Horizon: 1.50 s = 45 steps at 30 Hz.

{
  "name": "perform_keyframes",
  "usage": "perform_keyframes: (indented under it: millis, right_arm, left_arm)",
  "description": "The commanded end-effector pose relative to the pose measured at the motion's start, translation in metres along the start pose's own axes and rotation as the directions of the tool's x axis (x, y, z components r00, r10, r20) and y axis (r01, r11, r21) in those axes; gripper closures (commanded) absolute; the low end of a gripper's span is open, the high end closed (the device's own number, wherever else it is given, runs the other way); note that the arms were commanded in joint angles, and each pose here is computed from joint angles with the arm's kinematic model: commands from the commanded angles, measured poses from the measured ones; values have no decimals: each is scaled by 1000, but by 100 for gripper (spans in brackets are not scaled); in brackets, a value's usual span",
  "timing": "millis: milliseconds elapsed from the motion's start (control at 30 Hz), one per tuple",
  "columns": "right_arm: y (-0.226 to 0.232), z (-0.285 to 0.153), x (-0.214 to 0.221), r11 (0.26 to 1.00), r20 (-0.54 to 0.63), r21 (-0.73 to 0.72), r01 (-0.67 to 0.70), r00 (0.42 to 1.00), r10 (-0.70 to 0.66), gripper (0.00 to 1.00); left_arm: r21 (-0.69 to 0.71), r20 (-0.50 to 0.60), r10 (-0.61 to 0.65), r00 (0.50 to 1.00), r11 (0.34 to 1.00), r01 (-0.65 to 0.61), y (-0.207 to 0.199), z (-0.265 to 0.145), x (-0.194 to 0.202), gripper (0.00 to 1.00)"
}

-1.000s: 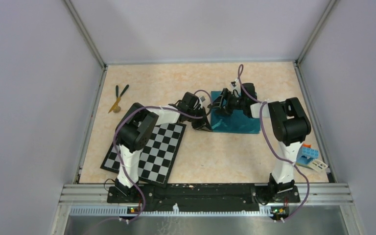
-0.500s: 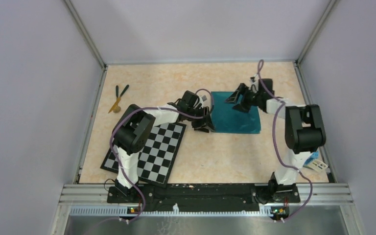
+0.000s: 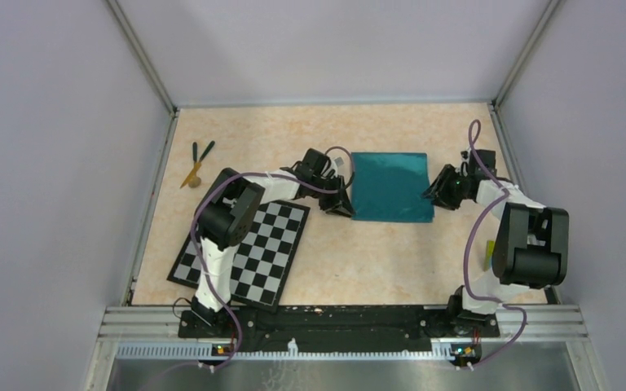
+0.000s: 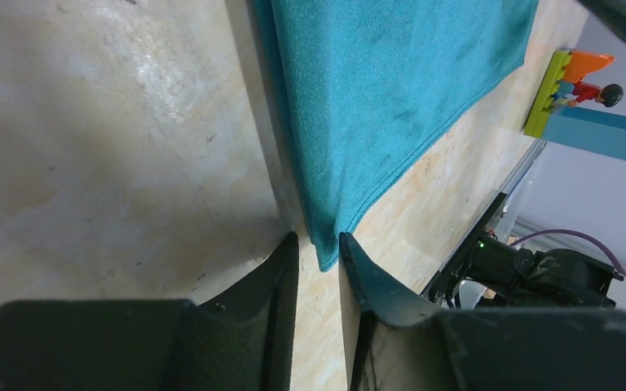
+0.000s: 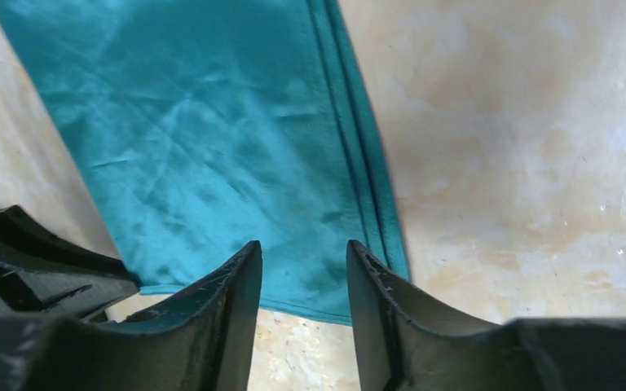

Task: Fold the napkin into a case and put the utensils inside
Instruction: Smooth out the square-folded napkin at the center of the board.

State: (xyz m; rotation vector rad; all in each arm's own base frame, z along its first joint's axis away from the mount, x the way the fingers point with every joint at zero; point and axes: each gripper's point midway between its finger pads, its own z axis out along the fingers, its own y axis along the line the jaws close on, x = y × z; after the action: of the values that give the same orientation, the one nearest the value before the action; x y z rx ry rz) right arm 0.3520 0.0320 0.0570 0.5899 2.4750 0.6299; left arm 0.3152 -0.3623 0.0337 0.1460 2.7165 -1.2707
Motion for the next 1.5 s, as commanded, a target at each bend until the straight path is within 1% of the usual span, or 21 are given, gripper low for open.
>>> perform_keyframes:
  millis: [0,67,133,200,333,500,567,700,767,833,867,933,1000,1033,1100,1167,1233,1300,1367,1467]
  right_arm:
    - [-19,6,4,997,3,73,18,1000,-19,59]
    - [-26,7,5,994,2,107,22,1000,-23,59]
    - [-33,6,6,990,8,142,26,1000,-28,57]
    - [-35,6,8,989,14,145,27,999,-29,56]
    - [-34,12,17,993,-8,114,10,1000,-9,56]
    - [-16,11,40,999,-45,-12,-47,998,46,57]
    - [-18,5,33,999,-17,19,-34,999,34,57]
    - [-27,-15,4,988,59,152,25,998,-34,53]
    - [-28,-23,-4,982,87,183,42,995,-58,51]
    - [-21,-28,-7,986,102,161,50,993,-67,49]
    - [-14,-29,-8,990,107,127,62,991,-76,48]
    - [5,-29,-5,997,95,27,78,992,-80,47]
    - [25,-27,1,994,62,-78,79,995,-74,49]
    - [30,-26,4,991,42,-109,74,997,-69,53]
    - [30,-22,11,991,12,-120,61,998,-60,62]
    - [22,-16,18,994,-6,-97,43,999,-43,69]
    - [10,-8,26,998,-33,-59,23,999,-25,76]
    - [-1,0,31,1000,-47,-24,7,999,-8,77]
    - [-16,9,31,999,-38,39,-4,999,6,78]
    - [-33,17,22,992,-14,128,-8,1000,9,79]
  left_arm:
    - [29,7,26,1000,999,-26,-7,9,-5,72]
    - [36,3,19,1000,999,-19,-7,12,-3,75]
    - [39,2,18,1000,999,-18,-7,14,-1,78]
    - [37,5,19,1000,999,-19,-8,17,-1,81]
    - [37,7,9,1000,999,-10,-8,21,-3,85]
    - [43,16,26,1000,999,-26,-20,29,-7,85]
    - [29,20,32,999,999,-32,-22,28,-9,85]
    - [-36,28,59,998,998,-58,-13,14,-5,76]
    - [-52,23,69,997,996,-68,-12,6,0,70]
    - [-46,16,80,997,996,-79,-15,-1,6,62]
    - [-39,9,84,996,996,-83,-18,-4,8,58]
    - [-17,6,98,995,995,-98,-26,-11,10,55]
    - [8,13,116,993,993,-116,-37,-18,7,54]
    - [17,18,124,992,992,-124,-42,-19,5,53]
    - [39,24,130,991,991,-131,-50,-19,1,55]
    - [63,10,115,993,991,-115,-54,-15,-1,59]
    - [90,0,101,995,991,-101,-56,-9,-1,61]
    - [112,-5,90,996,990,-89,-57,-4,-2,62]
    - [117,-6,79,997,990,-77,-56,0,-4,64]
    - [106,15,93,996,990,-94,-61,-3,-8,64]
